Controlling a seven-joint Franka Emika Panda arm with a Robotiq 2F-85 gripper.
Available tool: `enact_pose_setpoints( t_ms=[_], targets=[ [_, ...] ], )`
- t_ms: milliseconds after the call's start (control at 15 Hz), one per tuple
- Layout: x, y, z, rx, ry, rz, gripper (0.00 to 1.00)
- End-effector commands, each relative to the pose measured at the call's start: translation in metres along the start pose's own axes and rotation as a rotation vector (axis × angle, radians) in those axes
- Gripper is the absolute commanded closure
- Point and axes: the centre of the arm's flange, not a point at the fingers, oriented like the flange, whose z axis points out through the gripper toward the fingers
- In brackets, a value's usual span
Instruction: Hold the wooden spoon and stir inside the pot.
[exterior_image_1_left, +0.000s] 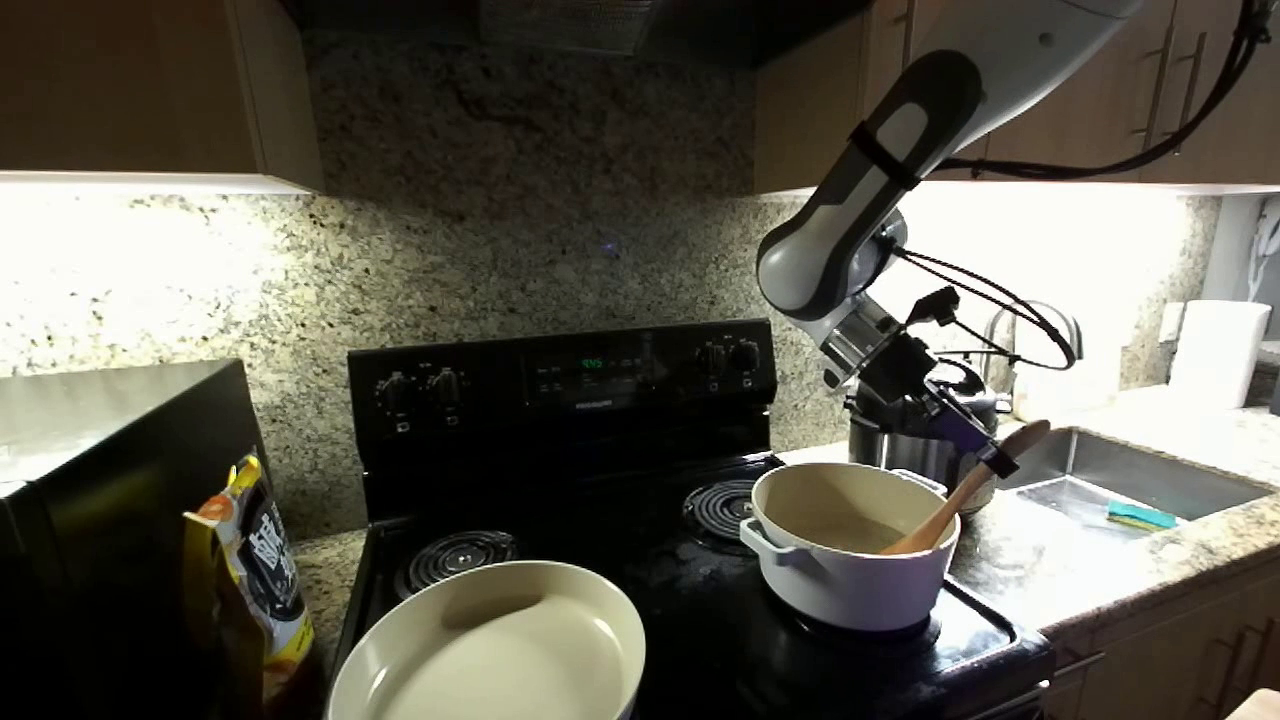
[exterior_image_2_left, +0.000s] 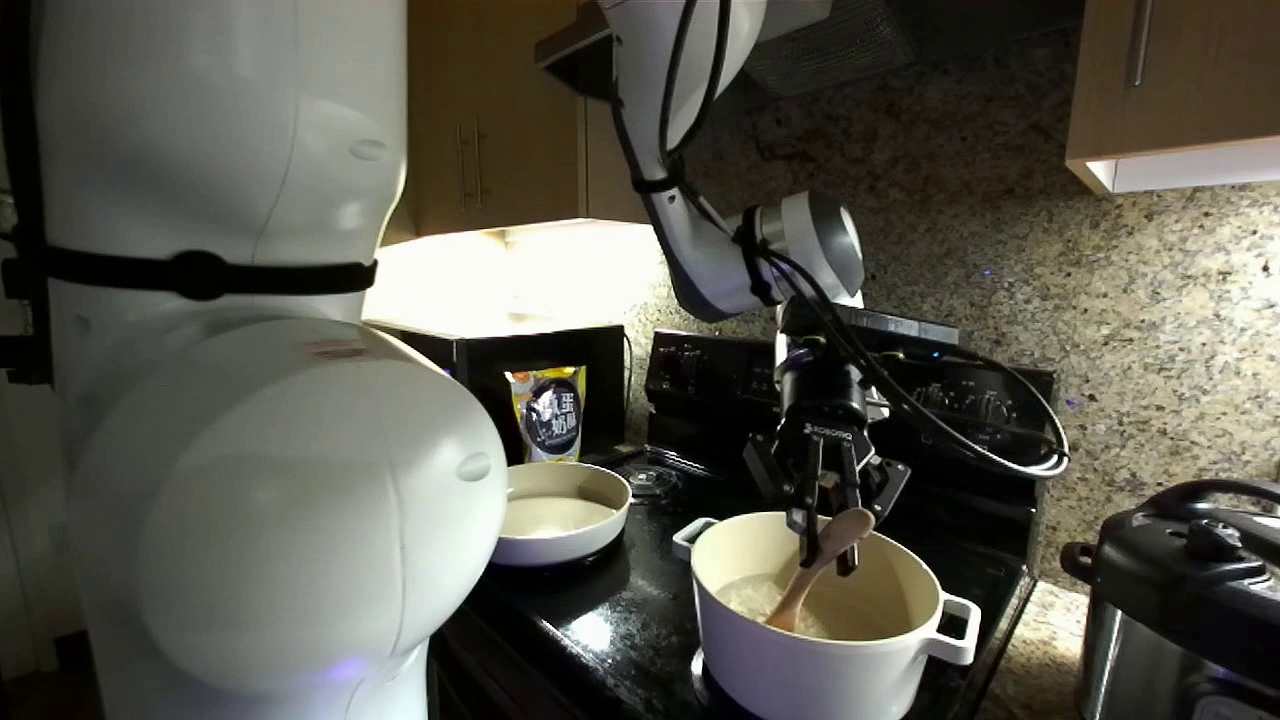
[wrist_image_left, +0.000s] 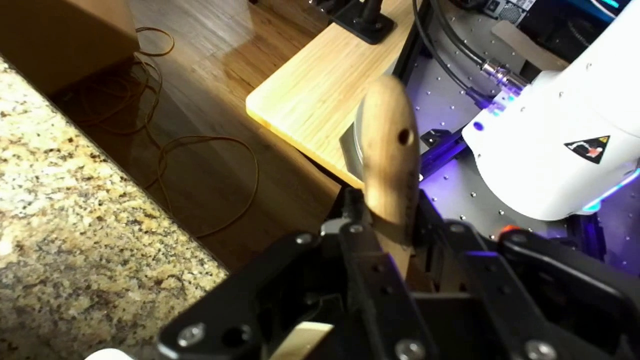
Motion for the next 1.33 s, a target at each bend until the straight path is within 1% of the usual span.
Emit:
enact_pose_setpoints(
  t_ms=[0, 200, 333, 467, 600, 800, 933, 1133, 1267],
  targets=[
    [0.009, -0.01, -0.006, -0.025, -0.034, -0.084, 0.92],
    [0.021, -0.012, -0.016, -0.029, -0.017, -0.093, 0.92],
    [0.025, -0.006, -0.021, -0.011, 0.023, -0.057, 0.92],
    [0.022, 0.003, -0.025, 0.005, 0.087, 0.003, 0.92],
    [0.016, 0.009, -0.028, 0.021, 0.144, 0.036, 0.92],
    [0.005, 0.02, -0.026, 0.032, 0.194, 0.081, 0.92],
    [-0.001, 0.026, -0.019, 0.037, 0.208, 0.103, 0.92],
    [-0.011, 0.031, -0.006, 0.045, 0.197, 0.131, 0.92],
    [-0.014, 0.028, 0.0, 0.051, 0.185, 0.135, 0.92]
  ],
)
